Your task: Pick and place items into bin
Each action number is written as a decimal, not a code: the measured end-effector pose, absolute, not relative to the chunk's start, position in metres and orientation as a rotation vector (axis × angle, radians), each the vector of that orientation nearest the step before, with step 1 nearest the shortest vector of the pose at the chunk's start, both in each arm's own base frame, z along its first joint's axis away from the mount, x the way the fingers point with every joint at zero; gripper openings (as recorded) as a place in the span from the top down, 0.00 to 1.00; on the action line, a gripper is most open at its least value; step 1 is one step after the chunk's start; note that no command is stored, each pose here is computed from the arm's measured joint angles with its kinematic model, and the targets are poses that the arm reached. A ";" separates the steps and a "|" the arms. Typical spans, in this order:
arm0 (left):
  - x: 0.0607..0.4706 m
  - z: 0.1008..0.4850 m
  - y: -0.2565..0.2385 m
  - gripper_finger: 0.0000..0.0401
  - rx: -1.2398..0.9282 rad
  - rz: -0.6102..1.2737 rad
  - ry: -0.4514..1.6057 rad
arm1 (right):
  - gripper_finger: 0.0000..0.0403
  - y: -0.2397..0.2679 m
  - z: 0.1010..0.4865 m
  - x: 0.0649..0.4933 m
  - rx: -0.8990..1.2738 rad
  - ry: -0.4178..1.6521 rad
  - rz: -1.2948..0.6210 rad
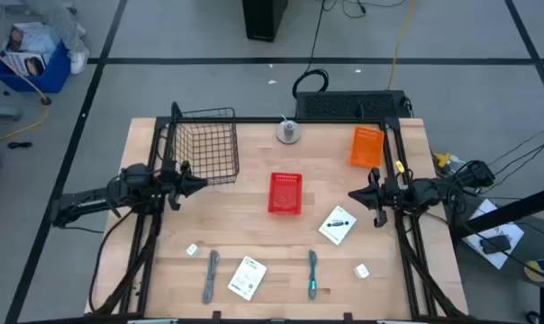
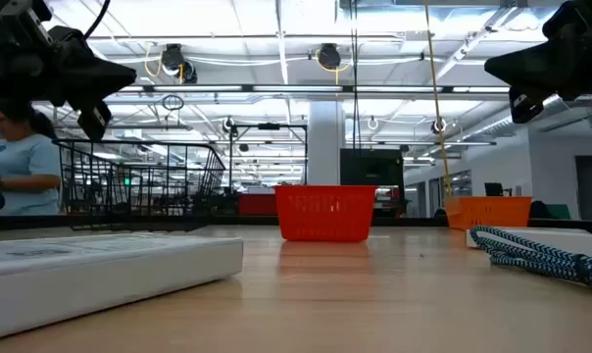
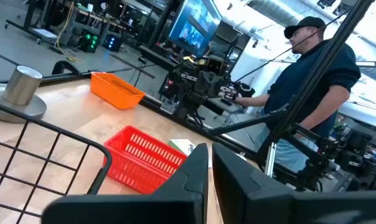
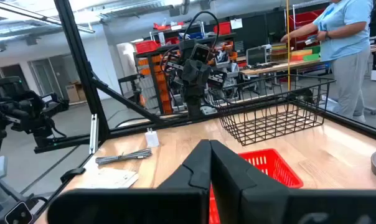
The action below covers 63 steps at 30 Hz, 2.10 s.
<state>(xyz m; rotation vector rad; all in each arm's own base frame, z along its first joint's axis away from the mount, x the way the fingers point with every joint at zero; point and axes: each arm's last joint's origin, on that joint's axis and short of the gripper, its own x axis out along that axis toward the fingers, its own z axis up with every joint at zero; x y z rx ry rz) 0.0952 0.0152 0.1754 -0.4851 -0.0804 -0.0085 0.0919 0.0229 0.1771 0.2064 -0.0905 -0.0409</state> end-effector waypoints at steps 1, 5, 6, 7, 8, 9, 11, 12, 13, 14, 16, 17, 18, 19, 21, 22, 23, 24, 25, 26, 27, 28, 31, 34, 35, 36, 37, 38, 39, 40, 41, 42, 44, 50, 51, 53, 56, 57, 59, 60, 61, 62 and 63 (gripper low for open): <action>0.095 0.175 0.015 0.94 -0.485 -0.008 -0.080 | 1.00 0.023 0.177 0.092 0.207 -0.091 -0.041; 0.095 0.175 0.015 0.94 -0.485 -0.009 -0.080 | 1.00 0.023 0.177 0.092 0.206 -0.091 -0.041; 0.095 0.175 0.015 0.94 -0.485 -0.008 -0.080 | 1.00 0.023 0.177 0.092 0.206 -0.091 -0.041; 0.095 0.175 0.015 0.94 -0.485 -0.008 -0.080 | 1.00 0.023 0.177 0.092 0.206 -0.091 -0.041; 0.095 0.175 0.015 0.94 -0.485 -0.008 -0.080 | 1.00 0.023 0.177 0.092 0.207 -0.091 -0.041; 0.095 0.175 0.015 0.94 -0.485 -0.008 -0.081 | 1.00 0.023 0.177 0.092 0.206 -0.090 -0.041; 0.095 0.175 0.015 0.94 -0.485 -0.008 -0.080 | 1.00 0.023 0.177 0.092 0.206 -0.090 -0.041; 0.095 0.175 0.015 0.94 -0.485 -0.008 -0.081 | 1.00 0.023 0.177 0.092 0.207 -0.091 -0.041; 0.095 0.175 0.015 0.94 -0.485 -0.008 -0.080 | 1.00 0.023 0.177 0.092 0.206 -0.091 -0.041; 0.095 0.175 0.015 0.94 -0.485 -0.008 -0.081 | 1.00 0.023 0.177 0.092 0.207 -0.091 -0.041; 0.095 0.175 0.015 0.94 -0.485 -0.008 -0.081 | 1.00 0.023 0.177 0.092 0.206 -0.090 -0.041; 0.095 0.175 0.015 0.94 -0.485 -0.008 -0.081 | 1.00 0.023 0.177 0.092 0.206 -0.091 -0.041; 0.095 0.175 0.015 0.94 -0.485 -0.008 -0.081 | 1.00 0.023 0.177 0.092 0.207 -0.091 -0.041; 0.095 0.175 0.015 0.94 -0.485 -0.008 -0.080 | 1.00 0.023 0.177 0.092 0.207 -0.091 -0.041; 0.095 0.175 0.015 0.94 -0.485 -0.008 -0.080 | 1.00 0.023 0.177 0.092 0.206 -0.091 -0.041; 0.095 0.175 0.015 0.94 -0.485 -0.009 -0.081 | 1.00 0.023 0.177 0.092 0.206 -0.090 -0.041; 0.095 0.175 0.015 0.94 -0.485 -0.008 -0.080 | 1.00 0.023 0.177 0.092 0.206 -0.090 -0.041; 0.095 0.175 0.015 0.94 -0.485 -0.008 -0.080 | 1.00 0.023 0.177 0.092 0.207 -0.091 -0.041; 0.095 0.175 0.015 0.94 -0.485 -0.008 -0.080 | 1.00 0.023 0.177 0.092 0.206 -0.091 -0.041; 0.095 0.175 0.015 0.94 -0.485 -0.008 -0.080 | 1.00 0.023 0.177 0.092 0.206 -0.091 -0.041; 0.095 0.175 0.015 0.94 -0.485 -0.008 -0.080 | 1.00 0.023 0.177 0.092 0.206 -0.091 -0.041; 0.095 0.175 0.015 0.94 -0.485 -0.008 -0.080 | 1.00 0.023 0.177 0.092 0.207 -0.091 -0.041; 0.095 0.175 0.015 0.94 -0.485 -0.008 -0.080 | 1.00 0.023 0.177 0.092 0.206 -0.091 -0.041; 0.095 0.175 0.015 0.94 -0.485 -0.008 -0.080 | 1.00 0.023 0.177 0.092 0.207 -0.091 -0.041; 0.095 0.175 0.015 0.94 -0.485 -0.008 -0.080 | 1.00 0.023 0.177 0.092 0.206 -0.090 -0.041; 0.095 0.175 0.015 0.94 -0.485 -0.008 -0.080 | 1.00 0.023 0.177 0.092 0.206 -0.091 -0.041; 0.095 0.175 0.015 0.94 -0.485 -0.008 -0.080 | 1.00 0.023 0.177 0.092 0.206 -0.091 -0.041; 0.095 0.175 0.015 0.94 -0.485 -0.008 -0.080 | 1.00 0.023 0.177 0.092 0.206 -0.090 -0.041; 0.095 0.175 0.015 0.94 -0.485 -0.008 -0.080 | 1.00 0.023 0.177 0.092 0.206 -0.091 -0.041; 0.095 0.175 0.015 0.94 -0.485 -0.008 -0.080 | 1.00 0.023 0.177 0.092 0.206 -0.091 -0.041; 0.095 0.175 0.015 0.94 -0.485 -0.008 -0.080 | 1.00 0.023 0.177 0.092 0.206 -0.090 -0.041; 0.095 0.175 0.015 0.94 -0.485 -0.009 -0.080 | 1.00 0.023 0.177 0.092 0.206 -0.091 -0.041; 0.095 0.175 0.015 0.94 -0.485 -0.008 -0.080 | 1.00 0.023 0.177 0.092 0.206 -0.090 -0.041; 0.095 0.175 0.015 0.94 -0.485 -0.008 -0.080 | 1.00 0.023 0.177 0.092 0.206 -0.091 -0.041; 0.095 0.175 0.015 0.94 -0.485 -0.008 -0.080 | 1.00 0.023 0.177 0.092 0.206 -0.091 -0.041; 0.095 0.175 0.015 0.94 -0.485 -0.008 -0.080 | 1.00 0.023 0.177 0.092 0.206 -0.090 -0.041; 0.095 0.175 0.015 0.94 -0.485 -0.008 -0.080 | 1.00 0.023 0.177 0.092 0.207 -0.091 -0.041; 0.095 0.175 0.015 0.94 -0.485 -0.008 -0.080 | 1.00 0.023 0.177 0.092 0.221 -0.091 -0.039; 0.095 0.175 0.015 0.94 -0.485 -0.008 -0.080 | 1.00 0.023 0.177 0.092 0.296 -0.095 -0.035; 0.095 0.175 0.015 0.94 -0.485 -0.008 -0.080 | 1.00 0.023 0.177 0.092 0.346 -0.098 -0.033; 0.095 0.175 0.015 0.94 -0.485 -0.009 -0.080 | 1.00 0.023 0.178 0.092 0.392 -0.099 -0.031; 0.095 0.175 0.015 0.94 -0.485 -0.008 -0.080 | 1.00 0.023 0.178 0.092 0.453 -0.100 -0.027; 0.095 0.175 0.015 0.94 -0.485 -0.008 -0.080 | 1.00 0.023 0.178 0.092 0.540 -0.101 -0.021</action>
